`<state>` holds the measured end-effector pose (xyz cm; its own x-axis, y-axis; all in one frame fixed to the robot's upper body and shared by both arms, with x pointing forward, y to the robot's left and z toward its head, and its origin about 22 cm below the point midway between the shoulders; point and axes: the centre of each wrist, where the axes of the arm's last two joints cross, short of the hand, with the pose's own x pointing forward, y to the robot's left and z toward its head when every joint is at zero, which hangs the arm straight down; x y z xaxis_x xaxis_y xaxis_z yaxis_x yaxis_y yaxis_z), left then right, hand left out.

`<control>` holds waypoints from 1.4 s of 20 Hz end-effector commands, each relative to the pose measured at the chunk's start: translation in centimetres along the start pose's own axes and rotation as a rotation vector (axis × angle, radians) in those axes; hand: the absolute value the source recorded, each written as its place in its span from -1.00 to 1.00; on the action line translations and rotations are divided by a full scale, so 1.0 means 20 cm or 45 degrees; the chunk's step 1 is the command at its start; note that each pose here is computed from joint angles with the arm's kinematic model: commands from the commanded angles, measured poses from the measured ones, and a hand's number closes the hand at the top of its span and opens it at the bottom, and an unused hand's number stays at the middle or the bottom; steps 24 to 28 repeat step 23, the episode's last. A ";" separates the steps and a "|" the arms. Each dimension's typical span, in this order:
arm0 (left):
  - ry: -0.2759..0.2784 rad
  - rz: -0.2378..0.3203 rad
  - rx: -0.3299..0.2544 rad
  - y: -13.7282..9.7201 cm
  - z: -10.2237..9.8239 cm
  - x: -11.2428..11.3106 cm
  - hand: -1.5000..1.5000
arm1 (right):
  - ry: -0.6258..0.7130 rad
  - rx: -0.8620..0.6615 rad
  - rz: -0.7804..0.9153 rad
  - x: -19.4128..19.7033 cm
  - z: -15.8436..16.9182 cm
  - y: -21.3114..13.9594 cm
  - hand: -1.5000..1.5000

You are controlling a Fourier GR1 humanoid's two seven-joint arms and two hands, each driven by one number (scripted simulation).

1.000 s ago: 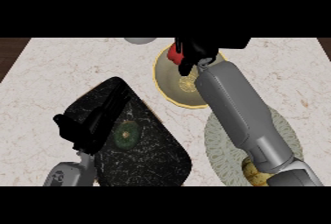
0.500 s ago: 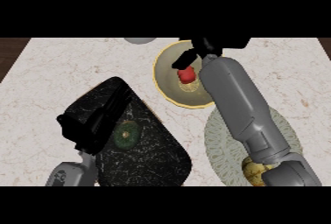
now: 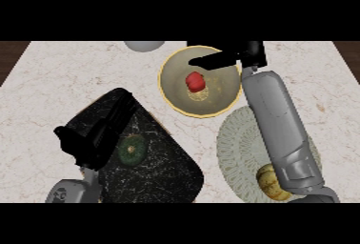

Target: Pick the bell pepper from the placemat and place it in the bowl

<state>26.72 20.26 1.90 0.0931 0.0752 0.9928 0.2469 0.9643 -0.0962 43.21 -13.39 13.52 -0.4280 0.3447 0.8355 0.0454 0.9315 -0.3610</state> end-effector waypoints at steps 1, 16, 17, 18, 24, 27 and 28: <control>-0.004 0.001 0.058 0.04 0.03 0.01 0.00 | -0.129 -0.016 -0.196 0.02 0.11 -0.11 -1.00; -0.004 0.028 0.140 0.08 0.12 0.00 0.00 | -0.246 0.098 -0.301 -0.05 1.27 -0.62 1.00; 0.002 0.013 0.150 0.12 0.10 0.02 0.00 | -0.217 0.133 -0.322 -0.04 1.36 -0.67 1.00; 0.017 0.021 0.161 0.15 0.14 -0.05 0.00 | -0.189 0.142 -0.331 -0.05 1.46 -0.67 1.00; 0.004 0.014 0.121 0.11 0.15 0.01 0.00 | -0.062 0.323 -0.332 0.00 1.91 -0.79 1.00; 0.004 0.014 0.121 0.11 0.15 0.01 0.00 | -0.062 0.323 -0.332 0.00 1.91 -0.79 1.00; 0.004 0.014 0.121 0.11 0.15 0.01 0.00 | -0.062 0.323 -0.332 0.00 1.91 -0.79 1.00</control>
